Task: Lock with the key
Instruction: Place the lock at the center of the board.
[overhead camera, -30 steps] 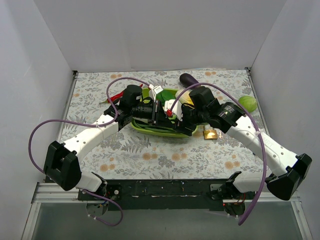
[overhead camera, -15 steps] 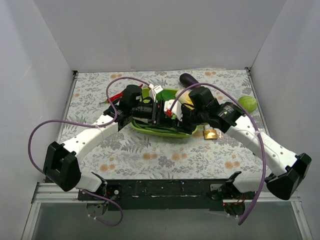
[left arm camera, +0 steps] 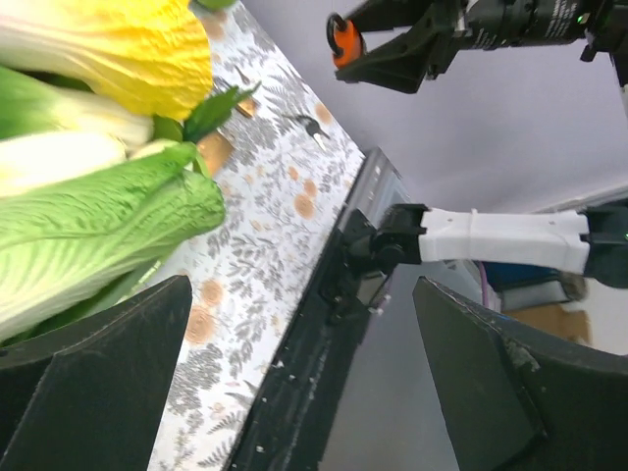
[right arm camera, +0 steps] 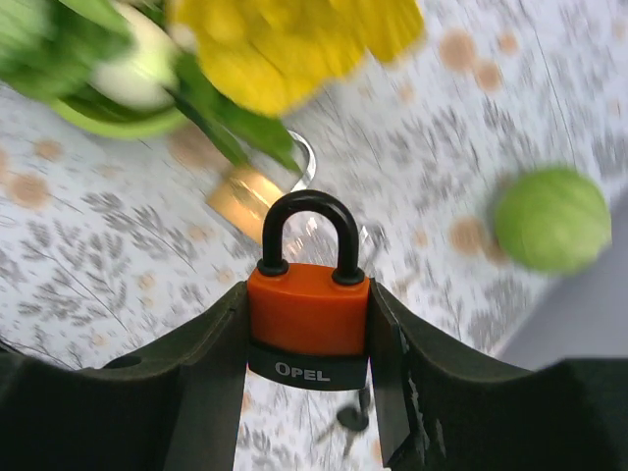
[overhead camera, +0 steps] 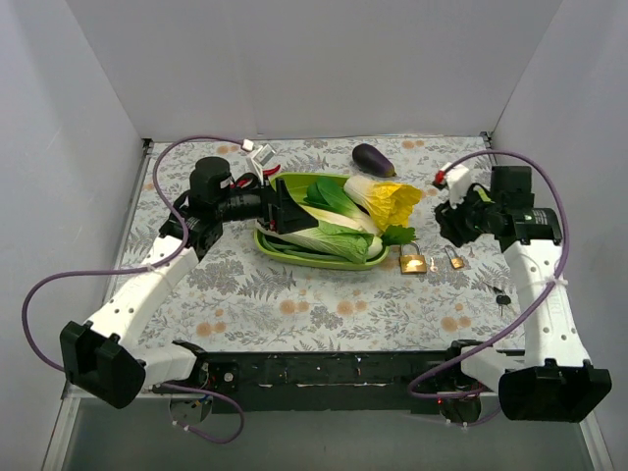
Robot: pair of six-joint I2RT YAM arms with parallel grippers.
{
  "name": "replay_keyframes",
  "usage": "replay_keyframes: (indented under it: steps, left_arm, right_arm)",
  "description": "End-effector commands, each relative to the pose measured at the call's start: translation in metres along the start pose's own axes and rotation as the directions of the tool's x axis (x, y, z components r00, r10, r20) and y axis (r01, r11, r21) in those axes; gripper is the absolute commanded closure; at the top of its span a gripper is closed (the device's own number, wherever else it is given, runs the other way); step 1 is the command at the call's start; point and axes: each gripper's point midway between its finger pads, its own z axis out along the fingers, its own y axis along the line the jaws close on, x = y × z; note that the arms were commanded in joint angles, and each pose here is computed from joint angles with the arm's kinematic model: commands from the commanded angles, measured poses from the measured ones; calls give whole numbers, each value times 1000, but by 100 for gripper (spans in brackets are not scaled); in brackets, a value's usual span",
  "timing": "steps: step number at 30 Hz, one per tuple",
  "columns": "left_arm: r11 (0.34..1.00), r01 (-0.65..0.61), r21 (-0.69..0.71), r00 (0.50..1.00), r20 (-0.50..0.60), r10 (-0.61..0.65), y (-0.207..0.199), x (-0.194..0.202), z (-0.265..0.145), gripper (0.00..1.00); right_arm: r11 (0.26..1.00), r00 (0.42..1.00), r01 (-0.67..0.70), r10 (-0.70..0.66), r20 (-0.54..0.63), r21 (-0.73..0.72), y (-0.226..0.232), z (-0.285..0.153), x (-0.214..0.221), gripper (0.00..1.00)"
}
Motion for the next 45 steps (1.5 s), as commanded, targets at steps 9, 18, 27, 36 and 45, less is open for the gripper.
replay_keyframes:
  steps: [9, 18, 27, 36, 45]
  left_arm:
    - [949, -231, -213, 969, 34, 243, 29, -23, -14, 2]
    - [931, -225, -288, 965, 66, 254, 40, -26, -22, 2]
    - [924, -219, -314, 965, 72, 253, 50, -24, -25, 2]
    - [916, -238, -323, 960, 67, 273, 52, -26, -28, 2]
    - [925, -170, -339, 983, 1, 181, 65, -11, -27, 2]
  right_arm:
    - [951, 852, -272, 309, -422, 147, -6, -15, 184, 99]
    - [867, 717, -467, 486, -500, 173, 14, 20, 226, 99]
    - [849, 690, -476, 521, -503, 228, -4, 35, 239, 99]
    - [830, 666, -506, 549, -505, 236, -9, 49, 249, 96]
    - [829, 651, -507, 547, -526, 235, -7, 53, 257, 69]
